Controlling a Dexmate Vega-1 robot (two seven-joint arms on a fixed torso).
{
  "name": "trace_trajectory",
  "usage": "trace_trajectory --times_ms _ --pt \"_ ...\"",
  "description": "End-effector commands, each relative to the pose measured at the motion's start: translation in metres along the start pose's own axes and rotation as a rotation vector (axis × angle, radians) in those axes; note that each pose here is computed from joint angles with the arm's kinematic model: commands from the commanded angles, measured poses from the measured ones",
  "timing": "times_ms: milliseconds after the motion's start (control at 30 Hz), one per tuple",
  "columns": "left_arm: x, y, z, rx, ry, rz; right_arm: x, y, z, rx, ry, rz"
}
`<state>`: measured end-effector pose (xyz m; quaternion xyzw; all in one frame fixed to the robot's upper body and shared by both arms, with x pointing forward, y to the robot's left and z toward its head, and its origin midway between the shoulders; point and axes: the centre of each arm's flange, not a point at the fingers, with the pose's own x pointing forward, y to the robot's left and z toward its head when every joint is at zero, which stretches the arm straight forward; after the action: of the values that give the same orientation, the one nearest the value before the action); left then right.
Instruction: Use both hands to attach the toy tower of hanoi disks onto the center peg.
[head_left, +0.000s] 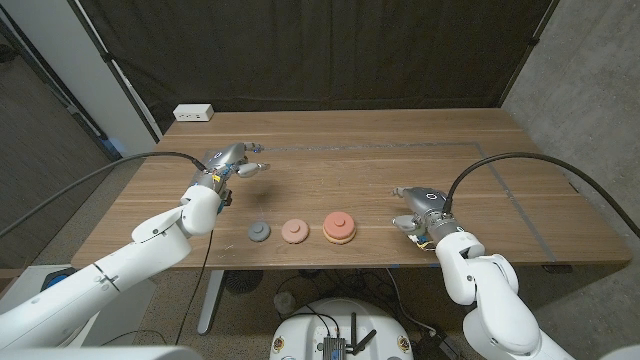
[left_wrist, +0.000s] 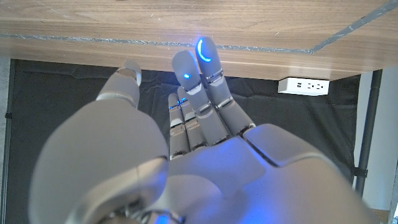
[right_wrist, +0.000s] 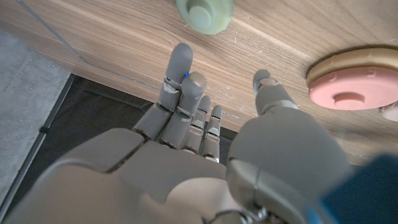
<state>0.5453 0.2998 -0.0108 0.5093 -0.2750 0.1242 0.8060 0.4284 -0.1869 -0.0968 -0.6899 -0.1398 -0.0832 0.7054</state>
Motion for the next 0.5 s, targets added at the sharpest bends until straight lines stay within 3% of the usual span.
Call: trace_trajectory --times_ms 33,500 --pt "0.001 0.0012 0.0025 0.007 -0.001 0.003 -0.0059 0.0054 -0.0111 0.033 0.044 -0.021" --pt "0.0048 0.0071 0.0111 0.087 -0.028 -0.038 -0.006 0.0085 -0.0137 0.047 0.049 -0.024"
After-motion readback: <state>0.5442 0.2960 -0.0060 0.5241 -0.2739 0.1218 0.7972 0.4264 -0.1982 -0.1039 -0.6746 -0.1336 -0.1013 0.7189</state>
